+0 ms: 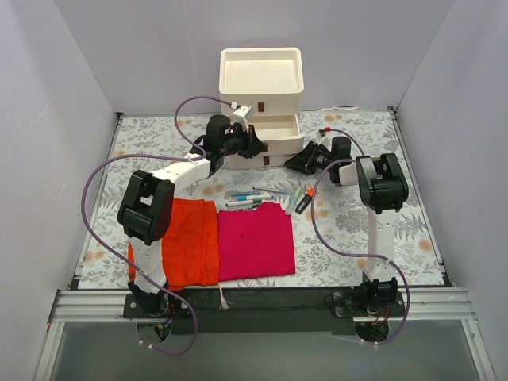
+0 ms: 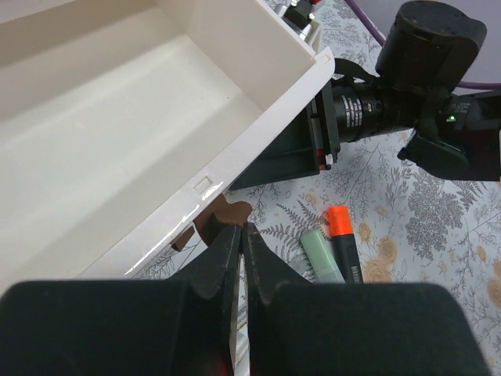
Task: Sort the stationery into containers
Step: Open the drawer in the storage box, then close the drawer in the storage box.
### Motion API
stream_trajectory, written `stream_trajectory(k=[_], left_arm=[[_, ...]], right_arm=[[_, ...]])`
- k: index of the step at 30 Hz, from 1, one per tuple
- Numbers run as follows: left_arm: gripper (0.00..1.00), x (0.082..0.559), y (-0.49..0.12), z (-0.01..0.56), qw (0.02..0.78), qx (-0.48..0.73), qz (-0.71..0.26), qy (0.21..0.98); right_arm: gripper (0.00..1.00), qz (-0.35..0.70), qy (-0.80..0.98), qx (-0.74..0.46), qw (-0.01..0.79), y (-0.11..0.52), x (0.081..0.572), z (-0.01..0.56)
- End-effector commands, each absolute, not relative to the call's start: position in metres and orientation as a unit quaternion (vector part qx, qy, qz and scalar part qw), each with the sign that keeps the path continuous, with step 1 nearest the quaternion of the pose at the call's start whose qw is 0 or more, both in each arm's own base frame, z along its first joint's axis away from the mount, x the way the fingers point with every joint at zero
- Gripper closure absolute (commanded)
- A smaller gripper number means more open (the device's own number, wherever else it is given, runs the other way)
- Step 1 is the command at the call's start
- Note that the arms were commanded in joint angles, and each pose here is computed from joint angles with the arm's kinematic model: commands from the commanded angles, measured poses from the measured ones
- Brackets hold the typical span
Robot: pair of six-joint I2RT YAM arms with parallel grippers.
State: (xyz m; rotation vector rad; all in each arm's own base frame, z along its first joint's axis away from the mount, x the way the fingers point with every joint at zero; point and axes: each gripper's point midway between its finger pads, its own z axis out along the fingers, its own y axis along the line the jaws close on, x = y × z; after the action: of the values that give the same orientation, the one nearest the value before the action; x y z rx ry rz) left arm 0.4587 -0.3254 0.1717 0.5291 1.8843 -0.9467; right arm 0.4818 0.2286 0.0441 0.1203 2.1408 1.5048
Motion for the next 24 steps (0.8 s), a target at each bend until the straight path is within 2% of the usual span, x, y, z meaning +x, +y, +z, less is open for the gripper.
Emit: stream_trajectory(k=[1,3,4,7,8,9,10,11,12,14,15,19,21,22,23,24], left_arm=[[1.0,0.459,-0.332,0.233,0.526,0.244,-0.385,0.718],[1.0,0.46,-0.332,0.233,0.528,0.243,-0.387,0.716],[1.0,0.459,-0.333,0.233,0.526,0.245,-0.389,0.716],[1.0,0.458,-0.333,0.236,0.527,0.245,-0.392,0.713],[1.0,0.458,-0.334,0.235,0.527,0.245,-0.392,0.713],[1.0,0.459,-0.333,0.235,0.527,0.245,-0.392,0.713],[1.0,0.459,-0.334,0.237,0.529,0.245,-0.392,0.711],[1.0,0.46,-0.333,0.237,0.53,0.243,-0.391,0.712],[1.0,0.459,-0.332,0.24,0.532,0.243,-0.392,0.71],[1.0,0.459,-0.331,0.242,0.533,0.241,-0.393,0.709],[1.0,0.459,-0.33,0.243,0.535,0.241,-0.394,0.708],[1.0,0.462,-0.318,0.249,0.545,0.227,-0.4,0.701],[1.0,0.458,-0.315,0.251,0.544,0.232,-0.414,0.692],[1.0,0.457,-0.313,0.249,0.545,0.232,-0.416,0.69],[1.0,0.457,-0.309,0.249,0.544,0.227,-0.419,0.691],[1.0,0.455,-0.308,0.248,0.541,0.231,-0.424,0.688]], right_arm=[[0.66,0.586,0.746,-0.012,0.317,0.243,0.456,0.092],[0.66,0.586,0.743,-0.034,0.322,0.238,0.422,0.102],[0.66,0.584,0.731,-0.08,0.344,0.238,0.41,0.12],[0.69,0.562,0.729,-0.156,0.358,0.237,0.381,0.124],[0.7,0.527,0.711,-0.239,0.4,0.241,0.378,0.122],[0.73,0.513,0.719,-0.262,0.39,0.243,0.372,0.117],[0.75,0.482,0.706,-0.307,0.418,0.245,0.374,0.126],[0.76,0.428,0.675,-0.395,0.454,0.252,0.376,0.123],[0.79,0.399,0.69,-0.419,0.434,0.252,0.371,0.11],[0.87,0.338,0.667,-0.478,0.461,0.26,0.381,0.12],[0.98,0.292,0.647,-0.527,0.468,0.256,0.384,0.113],[0.99,0.153,0.594,-0.622,0.486,0.245,0.395,0.104],[0.99,0.099,0.55,-0.672,0.487,0.241,0.388,0.086],[0.99,0.04,0.496,-0.715,0.491,0.239,0.388,0.084],[0.99,0.031,0.478,-0.734,0.481,0.232,0.373,0.064],[0.99,-0.006,0.43,-0.742,0.514,0.236,0.378,0.073]])
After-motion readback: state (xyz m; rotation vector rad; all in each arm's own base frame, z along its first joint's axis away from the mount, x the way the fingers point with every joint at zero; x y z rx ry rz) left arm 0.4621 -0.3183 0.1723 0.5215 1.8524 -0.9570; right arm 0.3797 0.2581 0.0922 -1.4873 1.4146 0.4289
